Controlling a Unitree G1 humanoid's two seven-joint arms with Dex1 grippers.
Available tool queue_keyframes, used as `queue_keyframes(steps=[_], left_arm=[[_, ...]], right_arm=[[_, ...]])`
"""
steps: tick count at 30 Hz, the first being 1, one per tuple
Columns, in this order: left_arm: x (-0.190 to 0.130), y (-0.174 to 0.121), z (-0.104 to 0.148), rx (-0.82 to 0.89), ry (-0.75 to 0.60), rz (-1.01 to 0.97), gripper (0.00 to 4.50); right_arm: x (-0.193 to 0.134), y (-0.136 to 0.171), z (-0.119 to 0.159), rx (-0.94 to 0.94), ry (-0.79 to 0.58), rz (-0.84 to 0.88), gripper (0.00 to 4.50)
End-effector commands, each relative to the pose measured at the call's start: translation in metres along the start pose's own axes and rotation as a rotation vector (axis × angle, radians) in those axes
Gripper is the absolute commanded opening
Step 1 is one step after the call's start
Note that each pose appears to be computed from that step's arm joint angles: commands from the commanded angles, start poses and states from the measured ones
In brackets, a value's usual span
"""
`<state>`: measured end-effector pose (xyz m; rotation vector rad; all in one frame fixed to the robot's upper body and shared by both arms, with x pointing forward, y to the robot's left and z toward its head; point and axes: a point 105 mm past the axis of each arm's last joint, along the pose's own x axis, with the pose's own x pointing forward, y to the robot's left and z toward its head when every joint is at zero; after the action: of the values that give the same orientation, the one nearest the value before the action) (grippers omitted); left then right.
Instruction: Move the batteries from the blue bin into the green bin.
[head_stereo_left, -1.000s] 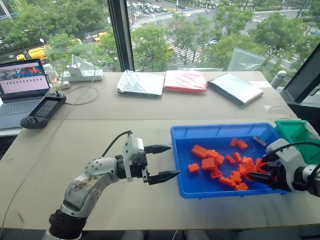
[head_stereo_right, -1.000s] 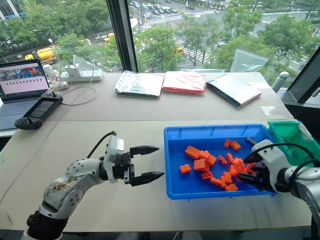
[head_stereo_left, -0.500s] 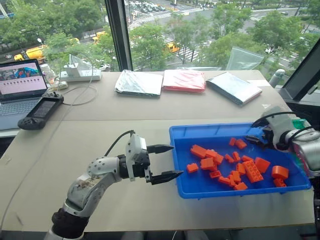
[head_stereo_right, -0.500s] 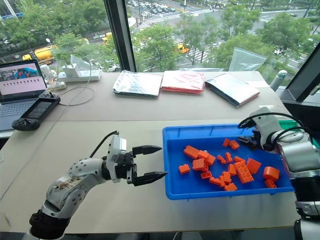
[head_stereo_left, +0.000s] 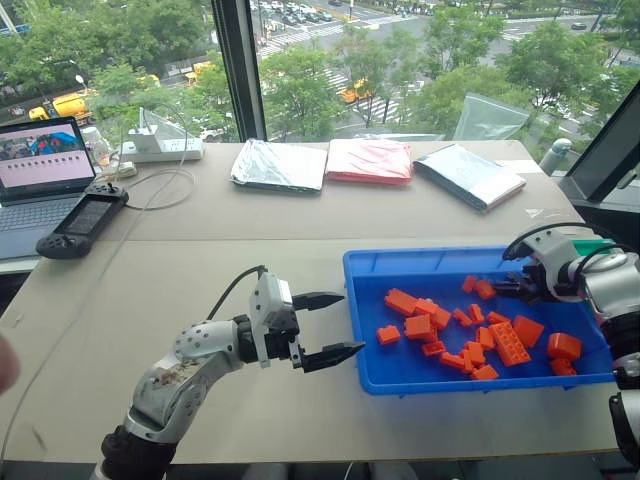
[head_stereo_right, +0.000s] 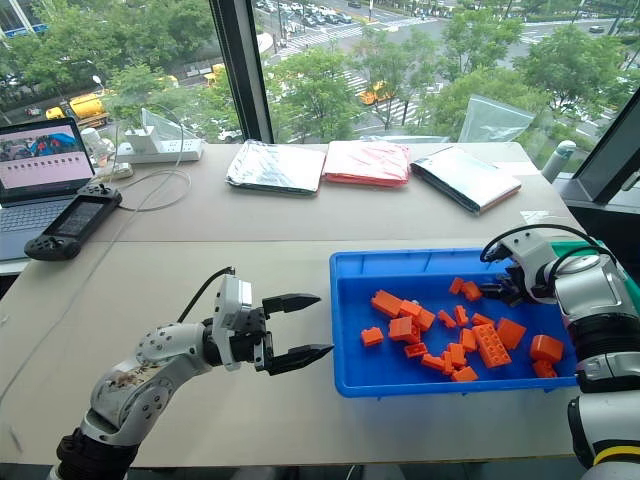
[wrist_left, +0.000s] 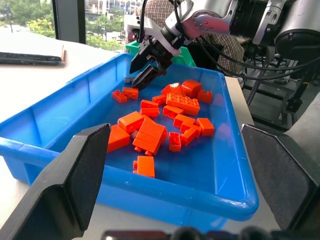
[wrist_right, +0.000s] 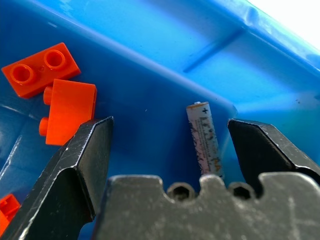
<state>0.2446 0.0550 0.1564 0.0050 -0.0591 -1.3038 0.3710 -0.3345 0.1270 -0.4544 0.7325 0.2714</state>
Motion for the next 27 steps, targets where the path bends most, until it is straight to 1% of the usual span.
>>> queue_keyframes(steps=[1, 3, 5, 9, 11, 12, 14, 18, 22, 27], left_arm=[[0.001, -0.006, 0.010, 0.048, -0.034, -0.016, 4.50], [0.001, -0.005, 0.010, 0.049, -0.034, -0.017, 4.50], [0.001, -0.005, 0.010, 0.050, -0.033, -0.019, 4.50], [0.001, -0.006, 0.010, 0.052, -0.032, -0.022, 4.50], [0.001, -0.005, 0.010, 0.052, -0.032, -0.022, 4.50], [0.001, -0.005, 0.010, 0.052, -0.032, -0.023, 4.50], [0.001, -0.005, 0.010, 0.053, -0.032, -0.024, 4.50], [0.001, -0.005, 0.009, 0.052, -0.032, -0.026, 4.50], [0.002, -0.004, 0.010, 0.053, -0.032, -0.027, 4.50], [0.002, -0.004, 0.009, 0.051, -0.033, -0.029, 4.50]], right_arm=[[0.005, 0.004, -0.013, 0.010, 0.047, 0.021, 3.55], [0.006, 0.005, -0.015, 0.011, 0.052, 0.025, 2.81], [0.007, 0.006, -0.016, 0.016, 0.051, 0.029, 2.21], [0.006, 0.005, -0.016, 0.019, 0.051, 0.026, 0.72], [0.005, 0.005, -0.017, 0.017, 0.052, 0.026, 0.13], [0.005, 0.005, -0.018, 0.015, 0.053, 0.026, 0.02], [0.003, 0.004, -0.017, 0.007, 0.050, 0.020, 0.02], [-0.010, -0.001, 0.004, -0.068, -0.019, -0.022, 0.02], [-0.032, -0.006, 0.029, -0.149, -0.081, -0.044, 0.02], [-0.055, -0.006, 0.038, -0.271, -0.084, -0.036, 0.02]])
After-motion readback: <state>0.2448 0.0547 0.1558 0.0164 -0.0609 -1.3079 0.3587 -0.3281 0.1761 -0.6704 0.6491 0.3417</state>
